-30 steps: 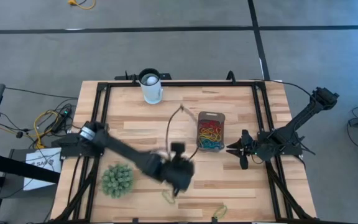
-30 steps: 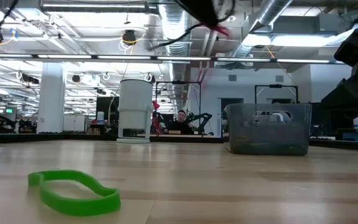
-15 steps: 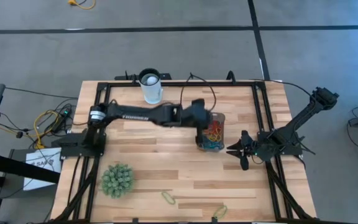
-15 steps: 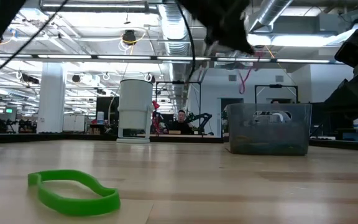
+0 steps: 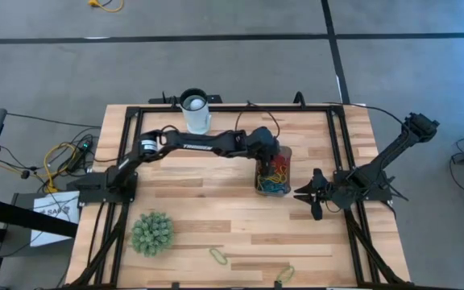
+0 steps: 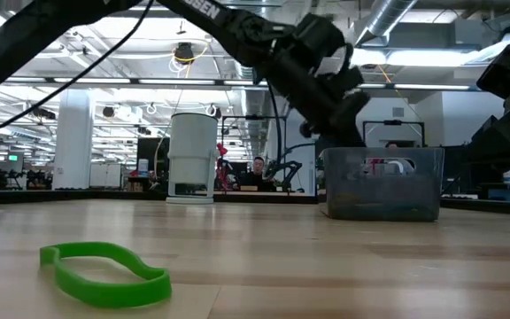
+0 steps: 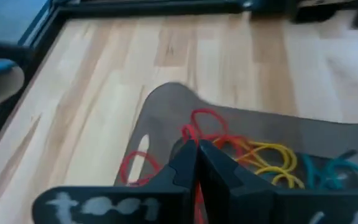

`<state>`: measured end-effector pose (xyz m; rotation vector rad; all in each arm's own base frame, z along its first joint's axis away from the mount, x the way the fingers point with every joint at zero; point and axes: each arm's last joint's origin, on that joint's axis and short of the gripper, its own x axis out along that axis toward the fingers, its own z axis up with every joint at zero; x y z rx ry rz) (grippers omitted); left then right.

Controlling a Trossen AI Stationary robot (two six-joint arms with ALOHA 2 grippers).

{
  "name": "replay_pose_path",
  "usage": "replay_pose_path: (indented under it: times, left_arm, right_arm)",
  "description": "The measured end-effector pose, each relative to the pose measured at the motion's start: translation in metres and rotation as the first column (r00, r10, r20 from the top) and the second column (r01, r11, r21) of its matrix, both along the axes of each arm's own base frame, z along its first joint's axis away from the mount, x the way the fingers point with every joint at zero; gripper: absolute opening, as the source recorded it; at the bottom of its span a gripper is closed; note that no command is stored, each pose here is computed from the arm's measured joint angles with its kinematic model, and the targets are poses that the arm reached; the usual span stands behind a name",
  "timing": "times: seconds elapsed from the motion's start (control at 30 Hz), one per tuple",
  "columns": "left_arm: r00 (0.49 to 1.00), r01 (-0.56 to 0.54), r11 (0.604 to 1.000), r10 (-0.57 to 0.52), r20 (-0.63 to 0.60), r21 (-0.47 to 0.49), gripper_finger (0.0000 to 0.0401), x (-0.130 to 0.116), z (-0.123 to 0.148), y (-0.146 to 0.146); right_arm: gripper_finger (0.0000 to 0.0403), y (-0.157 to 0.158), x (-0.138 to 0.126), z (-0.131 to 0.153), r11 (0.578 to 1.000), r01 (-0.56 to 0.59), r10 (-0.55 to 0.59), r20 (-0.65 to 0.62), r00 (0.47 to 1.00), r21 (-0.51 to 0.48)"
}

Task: Pick and place items into bin
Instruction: Put the red rubber band into the black bin, then put the green rubber band into the black bin

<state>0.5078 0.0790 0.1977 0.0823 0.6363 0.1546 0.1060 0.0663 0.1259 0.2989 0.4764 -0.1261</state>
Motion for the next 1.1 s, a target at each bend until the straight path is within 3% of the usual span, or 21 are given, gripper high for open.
replay_pose_path:
  times: [0.47, 0.77, 1.1]
  left_arm:
    - [0.981, -0.136, 0.982, 0.116, -0.153, -0.131, 0.0, -0.01, -0.018, 0.005]
    - [0.977, -0.142, 0.981, 0.118, -0.177, -0.131, 0.0003, -0.011, -0.02, 0.005]
    - [0.974, -0.14, 0.981, 0.112, -0.196, -0.131, 0.0072, -0.013, -0.021, 0.003]
  right_arm:
    - [0.0092, 0.0, 0.0, 0.0, 0.996, 0.043, -0.044, 0.003, 0.999, 0.082]
    - [0.0092, 0.0, 0.0, 0.0, 0.988, 0.073, -0.074, 0.003, 0.997, 0.139]
    - [0.0092, 0.0, 0.0, 0.0, 0.991, 0.064, -0.065, -0.001, 0.998, 0.117]
